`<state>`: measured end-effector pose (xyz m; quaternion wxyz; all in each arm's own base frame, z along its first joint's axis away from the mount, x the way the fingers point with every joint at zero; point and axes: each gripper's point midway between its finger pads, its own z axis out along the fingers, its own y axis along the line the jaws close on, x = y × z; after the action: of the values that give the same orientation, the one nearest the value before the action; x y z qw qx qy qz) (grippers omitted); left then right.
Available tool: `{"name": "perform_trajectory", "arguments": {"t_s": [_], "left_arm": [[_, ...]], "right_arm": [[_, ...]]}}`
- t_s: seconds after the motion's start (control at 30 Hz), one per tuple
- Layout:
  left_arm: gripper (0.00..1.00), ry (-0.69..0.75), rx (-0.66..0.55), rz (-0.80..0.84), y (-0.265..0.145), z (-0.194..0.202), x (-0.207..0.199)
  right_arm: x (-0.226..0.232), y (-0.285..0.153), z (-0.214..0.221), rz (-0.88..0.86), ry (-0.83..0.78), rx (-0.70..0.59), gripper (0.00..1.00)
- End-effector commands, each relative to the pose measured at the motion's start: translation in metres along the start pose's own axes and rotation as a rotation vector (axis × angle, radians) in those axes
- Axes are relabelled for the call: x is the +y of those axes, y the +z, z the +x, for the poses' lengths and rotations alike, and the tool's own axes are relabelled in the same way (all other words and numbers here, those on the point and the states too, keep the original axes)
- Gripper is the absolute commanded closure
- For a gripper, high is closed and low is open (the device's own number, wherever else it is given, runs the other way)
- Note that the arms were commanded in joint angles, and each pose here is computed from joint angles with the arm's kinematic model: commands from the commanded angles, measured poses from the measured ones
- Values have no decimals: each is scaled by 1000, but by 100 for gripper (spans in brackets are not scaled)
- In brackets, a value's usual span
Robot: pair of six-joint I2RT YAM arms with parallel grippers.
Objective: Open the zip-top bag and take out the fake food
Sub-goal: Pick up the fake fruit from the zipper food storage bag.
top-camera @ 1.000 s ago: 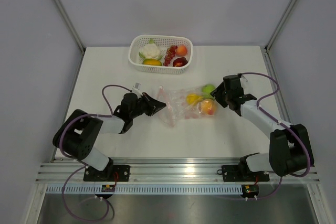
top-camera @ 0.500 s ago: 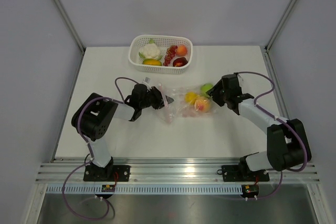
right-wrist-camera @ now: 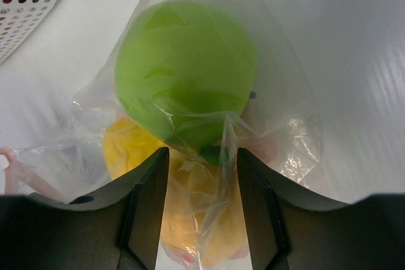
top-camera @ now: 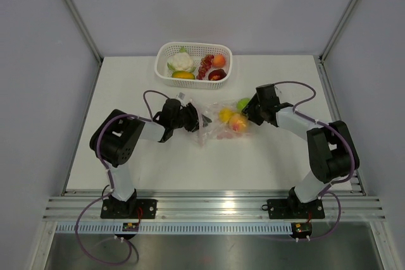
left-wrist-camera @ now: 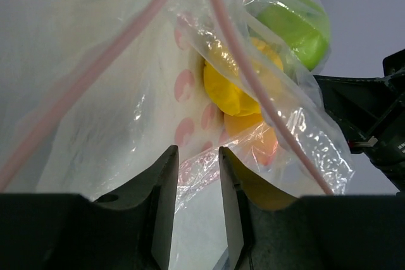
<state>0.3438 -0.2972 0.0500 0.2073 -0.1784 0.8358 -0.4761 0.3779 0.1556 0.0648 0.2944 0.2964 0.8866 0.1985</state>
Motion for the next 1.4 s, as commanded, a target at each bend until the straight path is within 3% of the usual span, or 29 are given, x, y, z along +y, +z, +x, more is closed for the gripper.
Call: {"name": "perform_trajectory", "arguments": {"t_s": [0.0,0.47,0.67,0.8,1.17,1.37], "left_arm": [[64,63,-7,51,3,-5,-16],[57,87,-11,84,9,-12,-20],[57,81,-39,107,3,-14,-21],[57,84,-41,115,1,-14,-24],[57,77,-47,148,-4,-14,-31],[56,71,-39,166,-3,-12,-32]], "right_arm": [[20,5,5,-31,-69,25,45],[57,0,52,-172,-255,171,43],[53,-24,28,-146,-239,44,39],[54,-44,13,-141,-231,-29,25],[78,-74,-4,-262,-227,-117,24],[96,-52,6,-288,-246,-33,19]]}}
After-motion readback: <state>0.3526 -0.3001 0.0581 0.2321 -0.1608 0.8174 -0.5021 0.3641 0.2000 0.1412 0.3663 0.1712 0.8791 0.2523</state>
